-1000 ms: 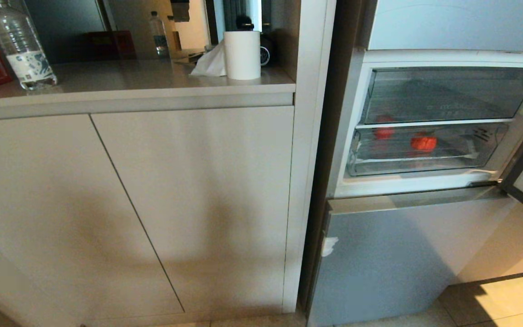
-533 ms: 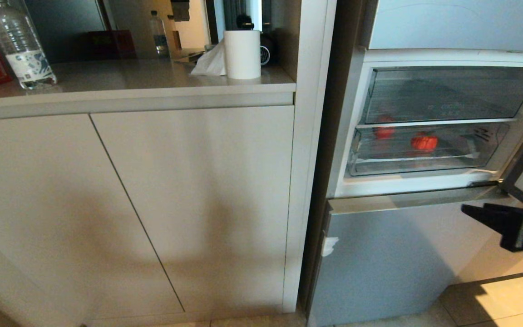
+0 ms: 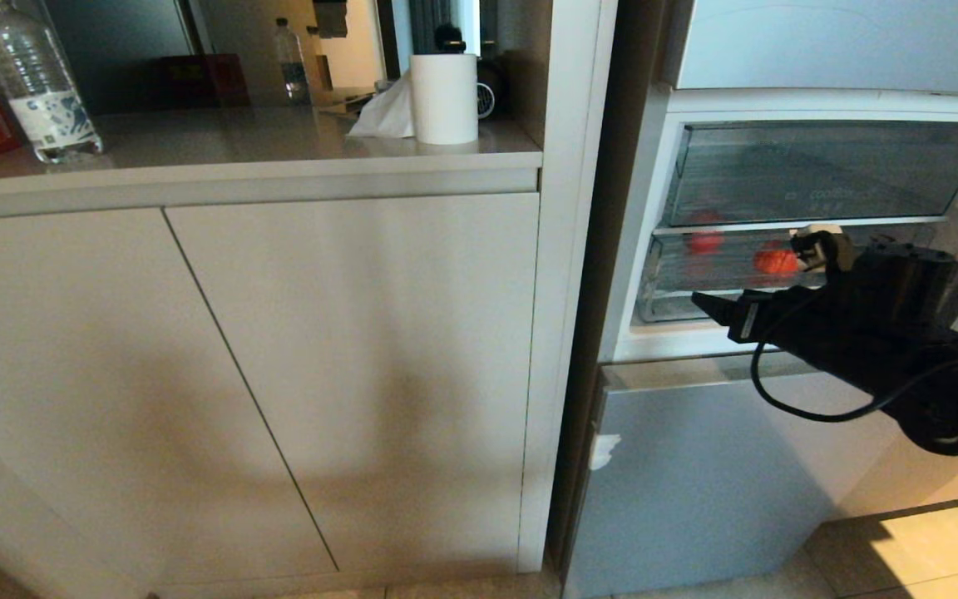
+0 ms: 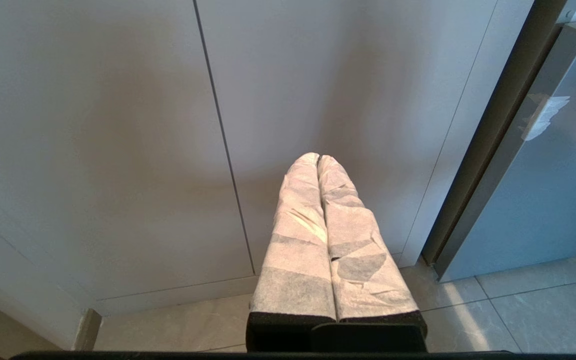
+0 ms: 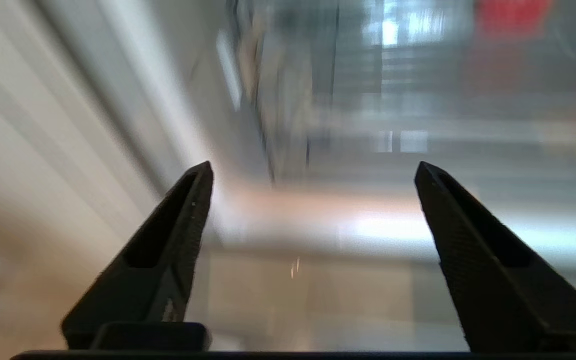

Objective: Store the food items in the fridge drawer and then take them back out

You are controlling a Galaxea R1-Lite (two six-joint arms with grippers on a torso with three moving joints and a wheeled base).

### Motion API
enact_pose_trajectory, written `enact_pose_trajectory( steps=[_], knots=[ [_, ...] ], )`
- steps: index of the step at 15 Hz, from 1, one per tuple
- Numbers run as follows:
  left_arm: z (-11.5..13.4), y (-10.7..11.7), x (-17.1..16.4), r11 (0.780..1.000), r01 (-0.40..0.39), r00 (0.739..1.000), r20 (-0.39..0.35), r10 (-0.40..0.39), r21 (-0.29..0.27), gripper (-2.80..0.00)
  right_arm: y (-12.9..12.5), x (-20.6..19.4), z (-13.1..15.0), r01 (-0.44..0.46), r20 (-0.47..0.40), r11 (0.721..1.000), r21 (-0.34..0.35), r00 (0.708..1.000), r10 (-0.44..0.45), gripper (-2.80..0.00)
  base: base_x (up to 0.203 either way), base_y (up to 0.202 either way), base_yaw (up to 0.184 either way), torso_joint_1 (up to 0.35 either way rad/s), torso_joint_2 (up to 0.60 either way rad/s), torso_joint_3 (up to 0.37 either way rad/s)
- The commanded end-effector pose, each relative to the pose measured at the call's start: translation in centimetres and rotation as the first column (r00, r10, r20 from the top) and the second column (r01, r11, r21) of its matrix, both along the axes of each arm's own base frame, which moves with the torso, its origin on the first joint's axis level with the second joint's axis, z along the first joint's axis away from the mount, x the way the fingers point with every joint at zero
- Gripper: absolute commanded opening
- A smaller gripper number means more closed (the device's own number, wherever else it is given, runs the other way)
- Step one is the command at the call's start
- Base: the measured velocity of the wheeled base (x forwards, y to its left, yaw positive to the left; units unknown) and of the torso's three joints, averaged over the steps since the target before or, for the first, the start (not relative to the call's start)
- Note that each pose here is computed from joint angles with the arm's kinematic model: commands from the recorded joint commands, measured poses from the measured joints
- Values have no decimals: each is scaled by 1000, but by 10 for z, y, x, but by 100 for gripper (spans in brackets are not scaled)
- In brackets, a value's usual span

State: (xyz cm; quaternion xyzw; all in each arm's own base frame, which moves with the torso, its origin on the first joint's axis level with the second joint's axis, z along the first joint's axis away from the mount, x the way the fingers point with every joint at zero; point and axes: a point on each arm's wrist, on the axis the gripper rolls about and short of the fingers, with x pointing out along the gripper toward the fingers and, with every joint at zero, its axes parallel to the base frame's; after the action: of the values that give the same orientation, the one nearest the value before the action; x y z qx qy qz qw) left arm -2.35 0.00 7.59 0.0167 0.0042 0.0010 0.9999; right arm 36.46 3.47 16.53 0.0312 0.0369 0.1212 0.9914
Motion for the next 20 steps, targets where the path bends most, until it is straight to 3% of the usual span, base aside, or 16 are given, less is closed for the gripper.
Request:
enact_pose_trajectory(
  steps=[1,10,14,20],
  knots=[
    [0,0,0,1000,-1,1000,-1,1,0,-280,6,34,-26,-6,13,1000,5,1000,6,0,0,0,0,0,0,0],
    [0,0,0,1000,-1,1000,-1,1,0,-280,23,56,-15,-35,93,999,18,995,33,0,0,0,0,0,0,0],
    [0,0,0,1000,-1,1000,-1,1,0,-280,29,70,-15,22,121,1000,20,992,-25,0,0,0,0,0,0,0],
    [0,0,0,1000,-1,1000,-1,1,0,-280,31,77,-12,23,147,999,25,989,-26,0,0,0,0,0,0,0]
  ],
)
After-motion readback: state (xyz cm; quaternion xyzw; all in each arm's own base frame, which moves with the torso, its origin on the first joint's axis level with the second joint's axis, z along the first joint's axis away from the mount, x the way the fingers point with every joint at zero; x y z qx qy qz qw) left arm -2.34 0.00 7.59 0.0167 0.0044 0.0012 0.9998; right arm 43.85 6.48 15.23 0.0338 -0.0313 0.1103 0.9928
